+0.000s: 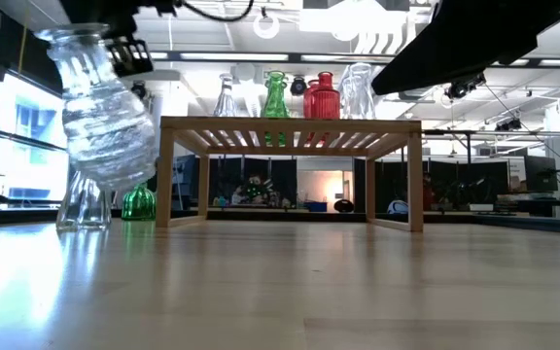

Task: Sort vases onto shelf
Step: Put the transparent vase on the shelf aligned with the other transparent vase

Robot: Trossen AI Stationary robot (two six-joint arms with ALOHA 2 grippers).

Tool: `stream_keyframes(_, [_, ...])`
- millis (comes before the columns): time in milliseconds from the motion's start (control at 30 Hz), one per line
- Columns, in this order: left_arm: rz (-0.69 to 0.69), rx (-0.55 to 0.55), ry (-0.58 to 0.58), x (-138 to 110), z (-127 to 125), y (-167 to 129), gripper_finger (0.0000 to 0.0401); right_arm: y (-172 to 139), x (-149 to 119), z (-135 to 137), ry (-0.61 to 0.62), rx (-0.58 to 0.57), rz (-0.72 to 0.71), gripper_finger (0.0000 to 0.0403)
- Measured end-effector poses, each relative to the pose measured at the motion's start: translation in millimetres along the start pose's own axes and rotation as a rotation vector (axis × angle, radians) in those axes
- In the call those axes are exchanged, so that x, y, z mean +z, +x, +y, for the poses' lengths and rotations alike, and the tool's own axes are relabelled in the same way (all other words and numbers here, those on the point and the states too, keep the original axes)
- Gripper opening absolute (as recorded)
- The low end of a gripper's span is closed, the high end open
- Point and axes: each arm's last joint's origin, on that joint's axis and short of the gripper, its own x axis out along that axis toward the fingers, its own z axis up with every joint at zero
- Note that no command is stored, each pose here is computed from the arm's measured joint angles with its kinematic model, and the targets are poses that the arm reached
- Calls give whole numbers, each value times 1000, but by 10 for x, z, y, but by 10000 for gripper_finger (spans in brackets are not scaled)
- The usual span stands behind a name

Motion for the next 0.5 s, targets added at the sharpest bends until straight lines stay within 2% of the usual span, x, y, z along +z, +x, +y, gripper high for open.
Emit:
stream_keyframes(233, [-21,-109,-121,44,396,26,1,0,8,4,9,3,-6,0])
stream_keyframes(500, [36,-190,-111,148,621,264,1,-10,8,16,7,10,-9,0])
